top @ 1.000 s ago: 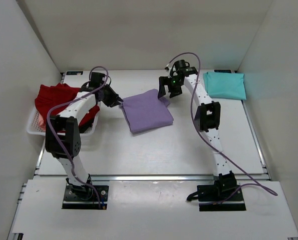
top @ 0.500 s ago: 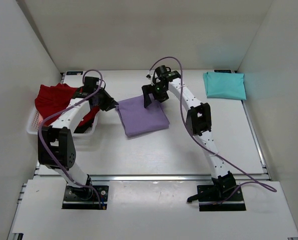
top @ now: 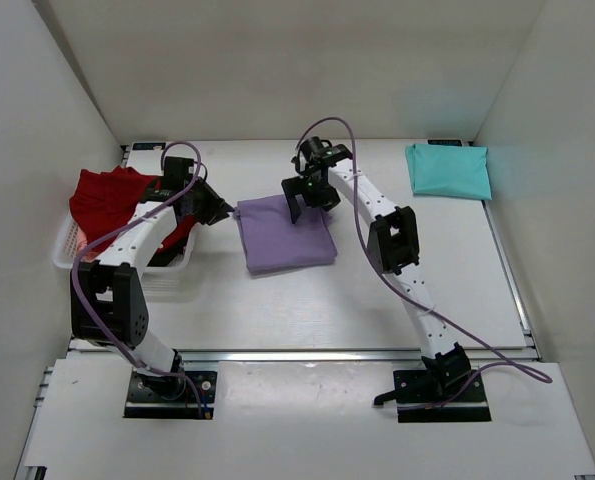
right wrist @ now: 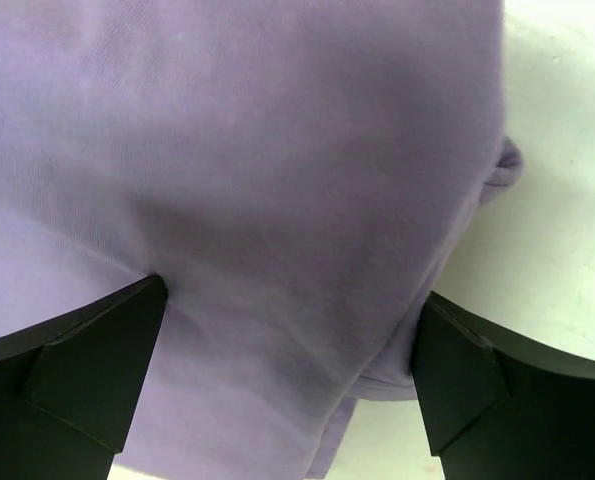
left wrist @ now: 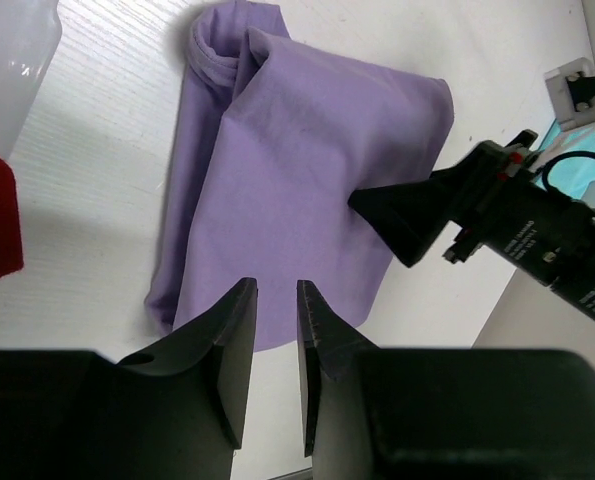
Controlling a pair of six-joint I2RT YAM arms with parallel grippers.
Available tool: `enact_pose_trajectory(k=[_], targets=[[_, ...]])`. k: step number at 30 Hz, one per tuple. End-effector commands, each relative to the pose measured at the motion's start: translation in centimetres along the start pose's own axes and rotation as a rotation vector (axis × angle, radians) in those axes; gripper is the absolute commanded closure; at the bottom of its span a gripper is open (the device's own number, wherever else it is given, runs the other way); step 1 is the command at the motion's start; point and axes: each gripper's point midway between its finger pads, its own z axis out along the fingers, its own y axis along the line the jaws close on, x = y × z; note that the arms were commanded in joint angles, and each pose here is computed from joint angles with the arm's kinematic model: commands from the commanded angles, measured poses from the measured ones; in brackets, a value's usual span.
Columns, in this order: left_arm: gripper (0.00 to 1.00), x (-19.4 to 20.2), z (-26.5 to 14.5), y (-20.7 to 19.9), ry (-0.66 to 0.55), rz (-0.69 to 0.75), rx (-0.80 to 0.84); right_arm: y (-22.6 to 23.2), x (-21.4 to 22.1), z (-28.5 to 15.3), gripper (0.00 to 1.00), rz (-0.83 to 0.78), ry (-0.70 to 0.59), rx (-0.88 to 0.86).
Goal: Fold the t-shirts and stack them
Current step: Put the neatly folded tshirt into the corner of the board with the right arm
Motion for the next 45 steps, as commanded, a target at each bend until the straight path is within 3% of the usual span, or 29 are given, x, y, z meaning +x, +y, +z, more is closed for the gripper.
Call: enact_pose_trajectory(k=[1,4,5,8,10,11,12,16,20,25,32,39,45], targets=[[0.66,-0.7,-1.7,-0.9,-0.039,0.016,0.041,-1.5,8.2,3.5,0.01,0.065,0.302,0.169],[0.66,-0.6,-1.9,-0.9,-0.038,0.015,0.04,-1.4,8.7,4.1,0.01,0.109,0.316,0.178],[0.66,-0.7,-1.9,-0.8,-0.042,0.013,0.037,-1.3,8.7,4.4,0.08,0.116,0.316,0.173],[0.66,-0.6,-1.7,-0.3,-0.036,0.001,0.028,-1.4,9.0,5.0,0.52,0.138,0.332,0.154],[0.67,-0.9,-1.8,-0.5,-0.047,0.004,0.03,-1.4,9.5,5.2,0.62,0.158,0.346,0.153],[0.67,-0.8,-1.9,-0.5,-0.041,0.004,0.034,-1.3,9.4,5.4,0.86,0.149,0.341,0.154],[0.67,-0.8,-1.7,-0.4,-0.041,0.006,0.031,-1.9,9.8,5.4,1.0,0.158,0.355,0.165],[0.67,-1.1,-1.8,-0.8,-0.043,-0.002,0.044,-3.5,9.5,3.8,1.0,0.145,0.334,0.283],[0.67,-0.8,-1.5,-1.3,-0.036,0.024,0.042,-6.4,3.1,-1.6,1.0,0.059,0.095,0.508],[0.67,-0.7,-0.9,-1.7,-0.023,0.017,0.048,-12.1,-1.0,-10.0,1.0,0.162,-0.09,0.607],[0.68,-0.1,0.2,-3.0,0.011,0.034,0.06,-16.5,-3.1,-18.0,1.0,0.225,-0.247,0.55],[0.68,-0.4,1.4,-4.5,0.031,0.04,0.08,-18.9,-3.0,-21.3,1.0,0.229,-0.299,0.486],[0.69,-1.0,2.0,-5.6,0.043,0.034,0.095,-24.2,-2.6,-23.6,1.0,0.287,-0.347,0.538]])
